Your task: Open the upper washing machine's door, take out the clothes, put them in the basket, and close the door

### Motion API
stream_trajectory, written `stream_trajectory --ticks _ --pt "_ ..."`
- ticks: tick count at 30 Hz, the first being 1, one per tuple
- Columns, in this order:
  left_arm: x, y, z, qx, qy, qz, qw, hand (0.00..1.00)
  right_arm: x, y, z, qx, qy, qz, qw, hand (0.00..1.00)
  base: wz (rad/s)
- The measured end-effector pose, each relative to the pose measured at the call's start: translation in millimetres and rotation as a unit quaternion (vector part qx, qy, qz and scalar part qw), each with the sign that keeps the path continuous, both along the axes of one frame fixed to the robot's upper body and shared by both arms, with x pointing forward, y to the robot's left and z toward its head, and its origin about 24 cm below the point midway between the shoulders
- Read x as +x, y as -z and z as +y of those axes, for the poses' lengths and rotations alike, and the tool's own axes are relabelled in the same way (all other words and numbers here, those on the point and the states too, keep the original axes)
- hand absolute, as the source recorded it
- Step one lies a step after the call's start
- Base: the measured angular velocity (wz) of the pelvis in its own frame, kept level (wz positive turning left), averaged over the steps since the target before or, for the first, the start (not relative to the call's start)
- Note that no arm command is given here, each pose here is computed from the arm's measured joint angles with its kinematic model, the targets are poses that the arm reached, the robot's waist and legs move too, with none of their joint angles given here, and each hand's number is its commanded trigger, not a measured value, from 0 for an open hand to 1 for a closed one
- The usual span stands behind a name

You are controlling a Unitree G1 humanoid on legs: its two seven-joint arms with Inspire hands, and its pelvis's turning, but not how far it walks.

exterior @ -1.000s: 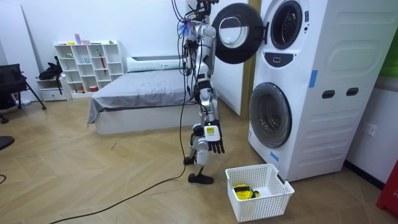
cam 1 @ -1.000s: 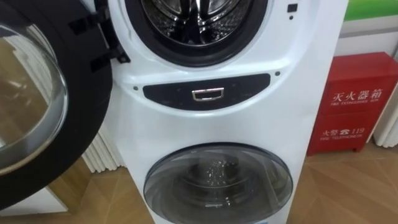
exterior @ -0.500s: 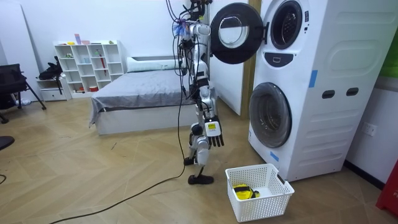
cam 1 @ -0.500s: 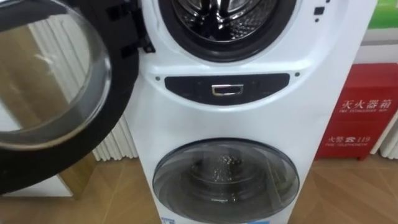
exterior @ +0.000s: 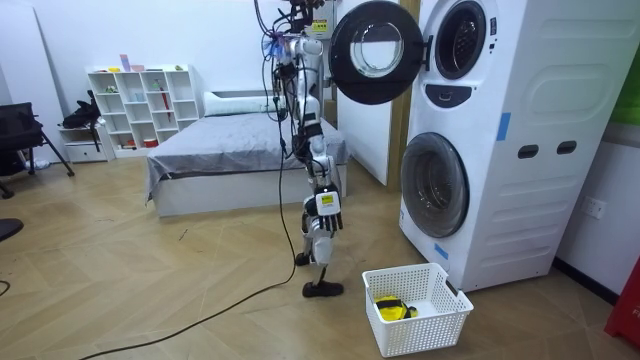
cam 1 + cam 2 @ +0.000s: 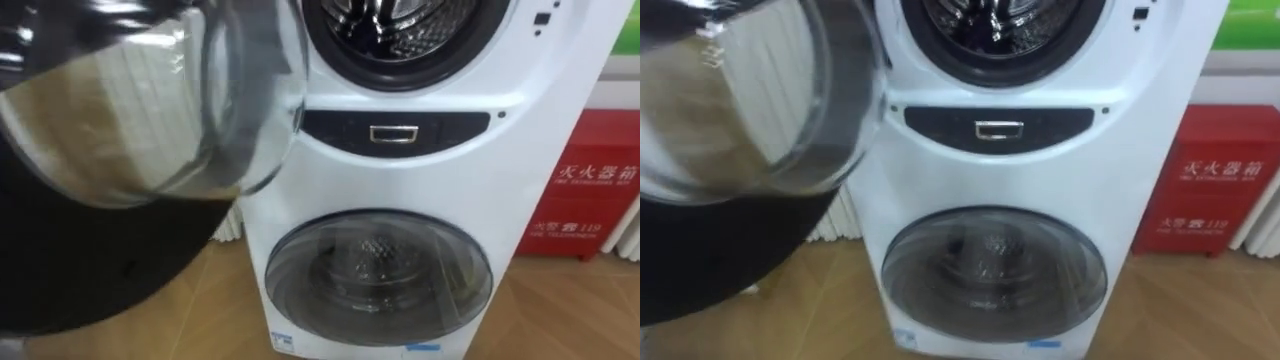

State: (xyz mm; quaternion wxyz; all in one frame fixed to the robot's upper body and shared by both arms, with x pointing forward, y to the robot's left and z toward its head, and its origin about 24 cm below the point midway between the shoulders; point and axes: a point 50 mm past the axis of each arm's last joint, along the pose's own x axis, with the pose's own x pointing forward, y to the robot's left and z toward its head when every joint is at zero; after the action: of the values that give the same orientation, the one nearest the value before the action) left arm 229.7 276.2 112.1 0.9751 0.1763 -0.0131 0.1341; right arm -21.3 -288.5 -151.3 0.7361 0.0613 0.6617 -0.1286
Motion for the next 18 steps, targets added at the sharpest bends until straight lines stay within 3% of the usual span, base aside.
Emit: stream_trajectory --ticks 7,13,18 --pt "3.8 -41.2 -26.3 0.06 0.111 -0.049 0.991 0.0 9.8 -1.3 -2.4 -0.01 -0.02 0.005 1.0 0.0 -0.24" --pt "6.8 -91.4 -56.4 0.086 0.212 -0.156 0.961 0.0 15.0 0.0 0.5 -0.006 -0.024 0.002 1.0 0.0 -0.16" --pt "7.6 -91.3 -75.3 0.07 0.258 -0.164 0.949 0.0 22.6 2.8 5.7 -0.013 -0.035 0.003 0.999 0.0 -0.03"
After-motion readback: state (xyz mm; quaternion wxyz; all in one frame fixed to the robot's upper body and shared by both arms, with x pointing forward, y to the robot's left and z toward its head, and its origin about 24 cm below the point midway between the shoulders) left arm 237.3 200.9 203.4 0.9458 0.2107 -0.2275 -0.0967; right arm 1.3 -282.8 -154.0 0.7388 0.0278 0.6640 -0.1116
